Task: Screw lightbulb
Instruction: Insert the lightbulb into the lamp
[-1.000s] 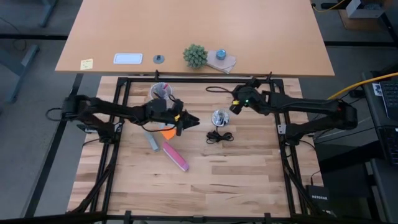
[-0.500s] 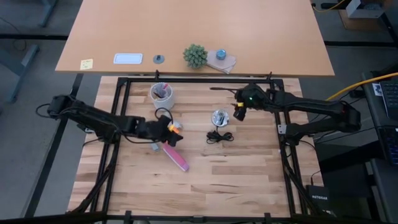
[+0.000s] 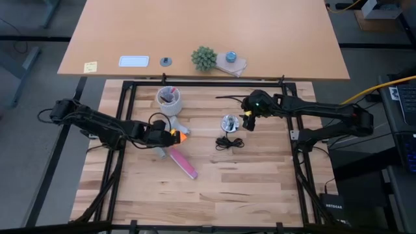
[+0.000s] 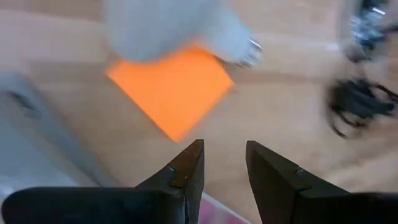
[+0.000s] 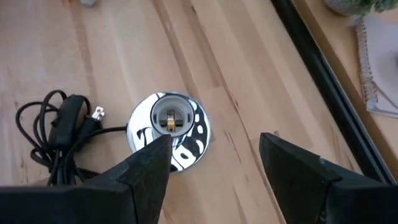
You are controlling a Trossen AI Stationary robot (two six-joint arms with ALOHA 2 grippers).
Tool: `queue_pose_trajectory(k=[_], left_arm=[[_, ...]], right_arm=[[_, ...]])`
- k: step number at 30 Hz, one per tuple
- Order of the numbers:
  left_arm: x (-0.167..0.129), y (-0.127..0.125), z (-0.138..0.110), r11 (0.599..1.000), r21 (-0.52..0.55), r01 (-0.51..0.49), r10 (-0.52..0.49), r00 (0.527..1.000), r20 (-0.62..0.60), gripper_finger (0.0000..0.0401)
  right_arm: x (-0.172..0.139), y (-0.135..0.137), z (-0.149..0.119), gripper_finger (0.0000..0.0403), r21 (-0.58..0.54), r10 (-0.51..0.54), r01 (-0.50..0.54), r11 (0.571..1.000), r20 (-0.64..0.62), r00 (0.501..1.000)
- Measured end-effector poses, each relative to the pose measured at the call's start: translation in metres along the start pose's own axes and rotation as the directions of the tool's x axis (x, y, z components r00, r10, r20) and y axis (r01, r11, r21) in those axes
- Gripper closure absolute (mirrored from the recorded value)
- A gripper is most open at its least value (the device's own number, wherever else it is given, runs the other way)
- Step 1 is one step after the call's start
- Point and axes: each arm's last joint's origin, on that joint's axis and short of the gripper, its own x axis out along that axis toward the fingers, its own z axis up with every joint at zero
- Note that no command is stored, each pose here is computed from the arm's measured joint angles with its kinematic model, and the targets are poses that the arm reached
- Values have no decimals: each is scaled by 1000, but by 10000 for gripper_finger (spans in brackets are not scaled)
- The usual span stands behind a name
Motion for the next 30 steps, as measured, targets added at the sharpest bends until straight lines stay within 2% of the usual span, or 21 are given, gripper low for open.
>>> queue_pose_trajectory(k=[8,14,23,27,30], left_arm=[[7,4,25,997,-12,-75,76,990,123,292],[11,6,46,994,-9,-110,109,966,234,292],[17,5,75,988,28,-151,126,902,413,292],[17,-5,81,993,79,-85,41,893,447,292],[14,-21,77,987,157,46,-110,896,431,292]], right_arm=[[10,1,0,155,0,2,-2,1000,-22,1000],[25,3,2,155,51,7,-5,999,-36,999],[61,8,4,155,55,22,-20,998,-49,999],[75,12,6,155,63,109,-108,992,-22,994],[79,16,10,155,62,205,-206,977,22,978]])
